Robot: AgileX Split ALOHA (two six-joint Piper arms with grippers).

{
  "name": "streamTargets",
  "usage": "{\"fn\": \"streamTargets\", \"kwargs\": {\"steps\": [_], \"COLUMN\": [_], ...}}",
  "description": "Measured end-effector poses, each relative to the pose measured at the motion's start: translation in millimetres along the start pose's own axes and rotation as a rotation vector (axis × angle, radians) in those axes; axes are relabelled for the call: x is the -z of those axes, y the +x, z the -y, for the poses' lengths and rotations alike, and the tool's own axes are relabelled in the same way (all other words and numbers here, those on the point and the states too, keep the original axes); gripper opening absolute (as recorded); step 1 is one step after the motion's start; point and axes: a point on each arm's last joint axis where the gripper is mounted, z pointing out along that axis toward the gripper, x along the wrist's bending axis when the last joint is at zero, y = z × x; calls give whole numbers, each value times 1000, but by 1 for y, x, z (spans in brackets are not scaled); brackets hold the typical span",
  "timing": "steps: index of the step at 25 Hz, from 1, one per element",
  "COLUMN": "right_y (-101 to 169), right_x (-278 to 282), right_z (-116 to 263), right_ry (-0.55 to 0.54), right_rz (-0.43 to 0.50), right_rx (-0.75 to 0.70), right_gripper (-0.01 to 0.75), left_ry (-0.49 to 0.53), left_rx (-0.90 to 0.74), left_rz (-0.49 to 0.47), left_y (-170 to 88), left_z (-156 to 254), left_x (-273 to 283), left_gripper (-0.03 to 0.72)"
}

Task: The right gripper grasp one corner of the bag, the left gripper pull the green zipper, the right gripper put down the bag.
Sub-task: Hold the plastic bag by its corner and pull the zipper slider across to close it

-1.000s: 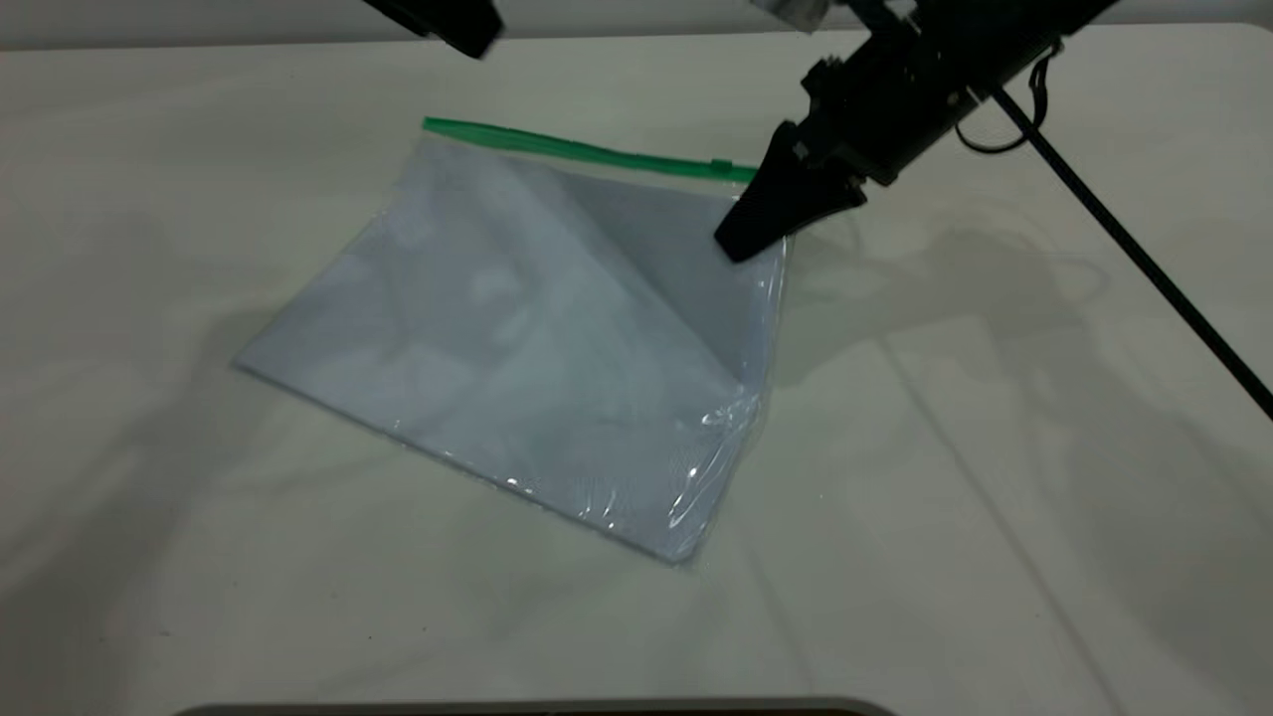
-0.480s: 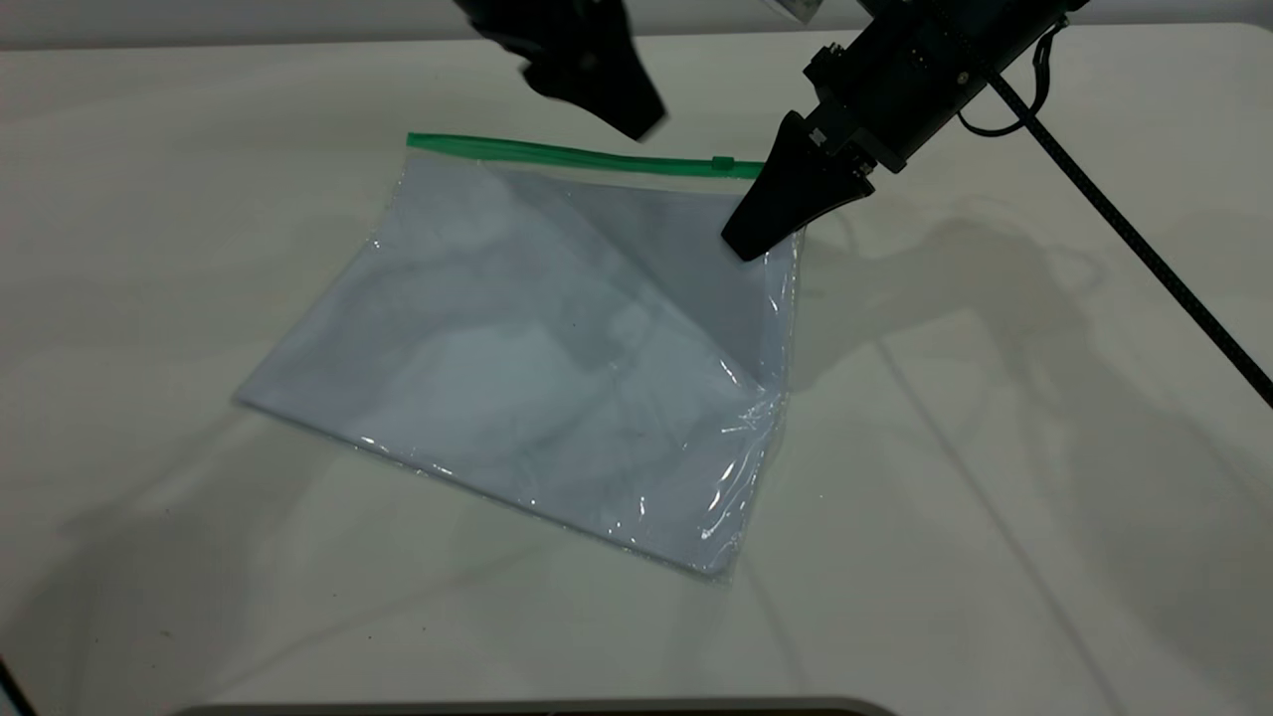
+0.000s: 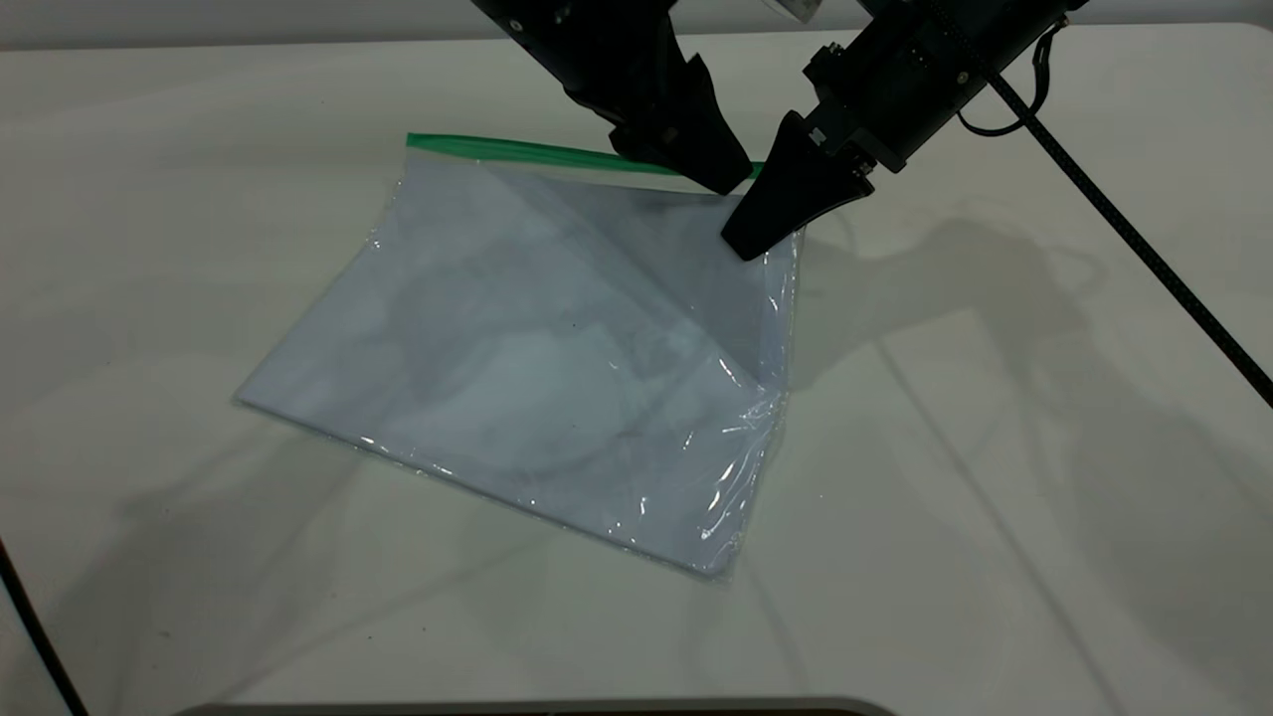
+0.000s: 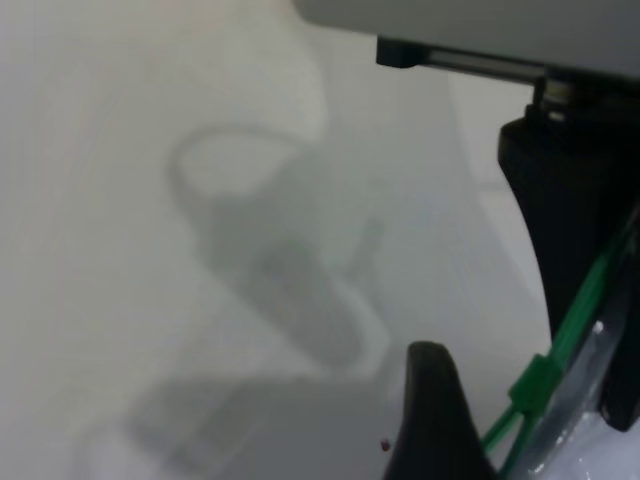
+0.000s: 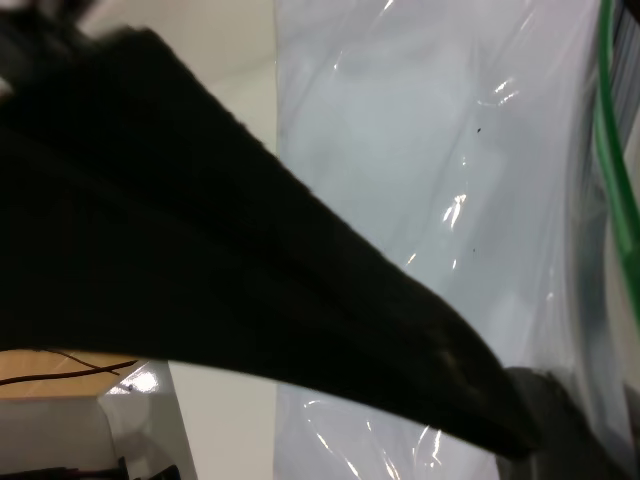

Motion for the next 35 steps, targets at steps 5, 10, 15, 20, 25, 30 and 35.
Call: {"fn": "streamTargets", "kwargs": {"steps": [5, 10, 15, 20, 25, 30, 35], "right_y": [-1, -1, -1, -1, -2, -2, -2], "right_x": [0, 0, 0, 0, 0, 0, 0], "right_z": [1, 2, 1, 1, 1, 1, 1], "right_ry": [11, 15, 13, 12, 11, 11, 10], "right_rz": [12, 12, 10, 11, 14, 16, 18], "right_rx": [7, 9, 8, 9, 9, 9, 9], "right_gripper": [36, 36, 36, 36, 36, 36, 36], "left_ry": [-21, -45, -48, -47, -47, -46, -39], "left_rx": [16, 35, 35, 33, 32, 28, 17], "left_rz": [4, 2, 8, 17, 25, 28, 28], "left_y": [3, 6, 5, 4, 3, 3, 3], "left_z": [2, 0, -1, -1, -1, -1, 0], "left_x": [-12, -16, -18, -18, -18, -18, -18], "left_gripper": [539, 498, 436, 334, 227, 141, 82]}}
